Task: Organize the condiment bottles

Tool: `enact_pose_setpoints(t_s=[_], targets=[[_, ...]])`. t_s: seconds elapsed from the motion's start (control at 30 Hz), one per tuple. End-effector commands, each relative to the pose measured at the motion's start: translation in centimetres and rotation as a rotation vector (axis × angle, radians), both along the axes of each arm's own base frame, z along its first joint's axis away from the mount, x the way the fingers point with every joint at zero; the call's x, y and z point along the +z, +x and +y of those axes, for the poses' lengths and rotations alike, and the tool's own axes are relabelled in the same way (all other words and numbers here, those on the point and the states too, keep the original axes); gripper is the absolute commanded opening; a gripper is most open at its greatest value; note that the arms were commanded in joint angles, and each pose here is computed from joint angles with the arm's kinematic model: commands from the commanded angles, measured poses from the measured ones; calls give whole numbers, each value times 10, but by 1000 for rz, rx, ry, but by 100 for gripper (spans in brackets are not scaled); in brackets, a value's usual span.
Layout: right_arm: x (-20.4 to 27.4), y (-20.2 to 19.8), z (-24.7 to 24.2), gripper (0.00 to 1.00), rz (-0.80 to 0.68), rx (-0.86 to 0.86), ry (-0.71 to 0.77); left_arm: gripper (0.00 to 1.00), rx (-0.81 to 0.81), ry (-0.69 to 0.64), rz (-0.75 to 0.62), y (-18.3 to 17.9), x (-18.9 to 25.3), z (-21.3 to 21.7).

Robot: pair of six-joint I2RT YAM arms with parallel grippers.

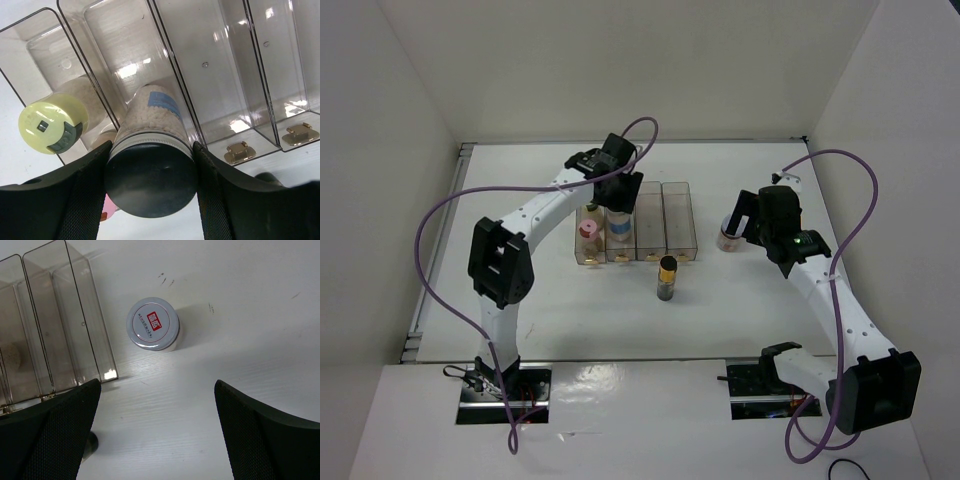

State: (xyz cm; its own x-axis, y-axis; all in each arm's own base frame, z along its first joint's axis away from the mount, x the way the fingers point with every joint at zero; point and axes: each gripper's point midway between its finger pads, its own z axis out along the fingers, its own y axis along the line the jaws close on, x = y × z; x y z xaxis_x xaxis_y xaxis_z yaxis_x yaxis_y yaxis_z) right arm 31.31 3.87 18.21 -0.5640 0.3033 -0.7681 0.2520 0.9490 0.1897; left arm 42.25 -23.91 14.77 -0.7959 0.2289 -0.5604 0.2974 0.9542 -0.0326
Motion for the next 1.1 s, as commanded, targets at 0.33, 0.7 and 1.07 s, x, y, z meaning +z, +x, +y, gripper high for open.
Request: enact_pose_setpoints(t_s=[0.33, 0.7, 1.07], targets=[[6, 7, 0, 98, -37, -7, 9, 87, -24, -25, -54, 13, 5, -4], [9, 6, 0, 98, -47, -7, 11, 99, -54, -73, -228, -11, 115, -11], [12, 4, -4, 98, -62, -22, 3, 99, -577, -387, -256, -147, 169, -67]])
